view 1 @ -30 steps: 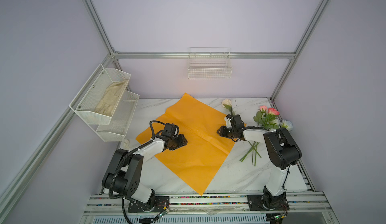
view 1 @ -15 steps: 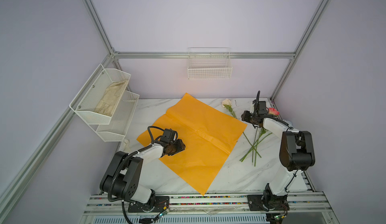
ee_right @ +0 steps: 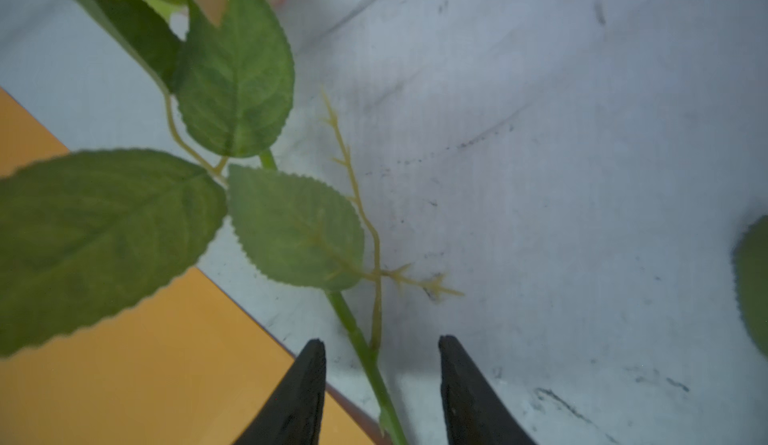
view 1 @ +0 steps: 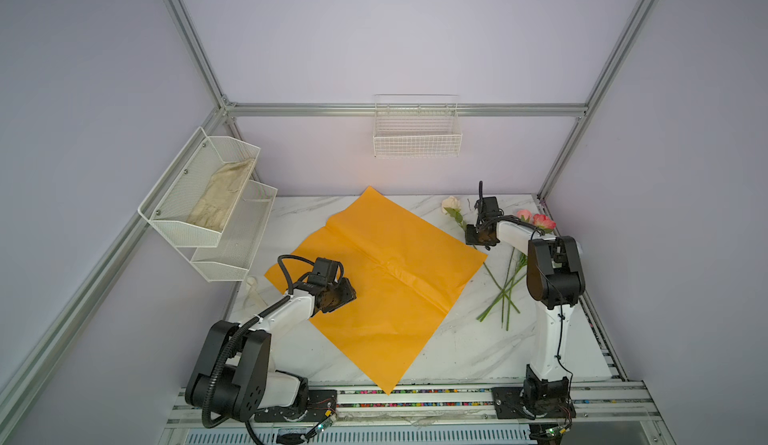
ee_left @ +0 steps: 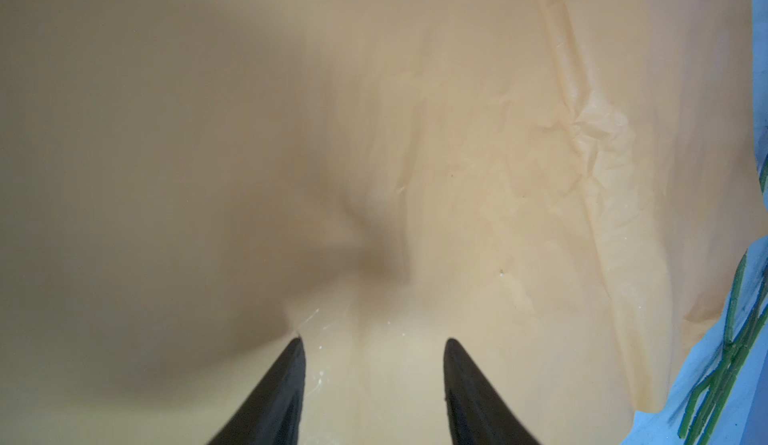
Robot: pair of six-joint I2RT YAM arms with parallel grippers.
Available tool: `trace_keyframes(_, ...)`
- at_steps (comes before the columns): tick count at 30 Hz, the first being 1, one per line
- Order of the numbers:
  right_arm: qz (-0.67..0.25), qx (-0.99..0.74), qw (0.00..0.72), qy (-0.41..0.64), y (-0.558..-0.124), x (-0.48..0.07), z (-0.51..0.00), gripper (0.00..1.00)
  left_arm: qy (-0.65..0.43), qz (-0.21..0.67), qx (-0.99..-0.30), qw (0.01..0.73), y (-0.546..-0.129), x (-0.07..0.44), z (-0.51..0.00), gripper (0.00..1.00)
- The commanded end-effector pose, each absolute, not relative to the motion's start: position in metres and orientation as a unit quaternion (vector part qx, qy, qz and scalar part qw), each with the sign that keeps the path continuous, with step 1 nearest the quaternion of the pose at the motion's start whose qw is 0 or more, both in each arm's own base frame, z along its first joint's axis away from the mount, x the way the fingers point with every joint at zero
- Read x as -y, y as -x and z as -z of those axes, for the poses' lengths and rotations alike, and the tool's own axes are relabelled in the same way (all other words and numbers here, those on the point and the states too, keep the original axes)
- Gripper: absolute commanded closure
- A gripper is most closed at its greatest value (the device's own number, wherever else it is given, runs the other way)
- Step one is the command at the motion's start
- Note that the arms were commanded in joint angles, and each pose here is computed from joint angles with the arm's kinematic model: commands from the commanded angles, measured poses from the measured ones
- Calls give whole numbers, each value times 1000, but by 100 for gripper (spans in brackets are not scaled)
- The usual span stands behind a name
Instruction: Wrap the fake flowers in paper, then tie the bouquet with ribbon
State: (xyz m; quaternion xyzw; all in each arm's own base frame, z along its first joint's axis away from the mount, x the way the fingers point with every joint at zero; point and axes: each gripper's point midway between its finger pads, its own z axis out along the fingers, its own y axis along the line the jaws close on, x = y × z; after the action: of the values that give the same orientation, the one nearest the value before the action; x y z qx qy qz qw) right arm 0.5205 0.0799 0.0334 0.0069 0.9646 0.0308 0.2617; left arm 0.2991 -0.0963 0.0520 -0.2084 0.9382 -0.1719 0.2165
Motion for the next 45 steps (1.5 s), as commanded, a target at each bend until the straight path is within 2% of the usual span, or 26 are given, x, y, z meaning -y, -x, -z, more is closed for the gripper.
trace_keyframes(1, 14, -972, 233, 10, -512, -73, -19, 59, 221, 160, -932, 237, -292, 82, -54, 47)
trace_keyframes(2, 21, -974, 226, 9, -511, -72, -14, 60, 214, 176, -930, 243, -295, 86, -59, 47)
trace_keyframes(7, 50, -975, 215, 4, -508, -63, -3, 81, 120, 283, -913, 269, -313, 129, -91, 43)
trace_keyframes(8, 56, -974, 221, 8, -510, -62, -7, 88, 107, 296, -910, 270, -317, 136, -96, 42)
trace_keyframes(12, 47, -961, 272, 9, -524, -64, -57, 97, 49, 317, -910, 261, -331, 165, -106, 40)
trace_keyframes(19, 83, -917, 388, -29, -531, -36, -159, 100, -42, 267, -942, 200, -342, 196, -83, 39)
trace_keyframes(26, -62, -866, 488, -92, -512, -38, -249, 100, -34, 269, -948, 164, -343, 218, -57, 39)
trace_keyframes(29, -118, -849, 506, -102, -502, -45, -277, 100, -4, 276, -948, 159, -346, 224, -49, 39)
trace_keyframes(37, -297, -818, 478, -113, -457, -91, -293, 100, 35, 299, -941, 156, -356, 246, -44, 39)
trace_keyframes(41, -366, -821, 425, -105, -437, -114, -270, 100, 29, 312, -936, 158, -355, 262, -48, 39)
trace_keyframes(45, -416, -819, 381, -99, -425, -148, -248, 100, 32, 325, -926, 190, -362, 266, -71, 37)
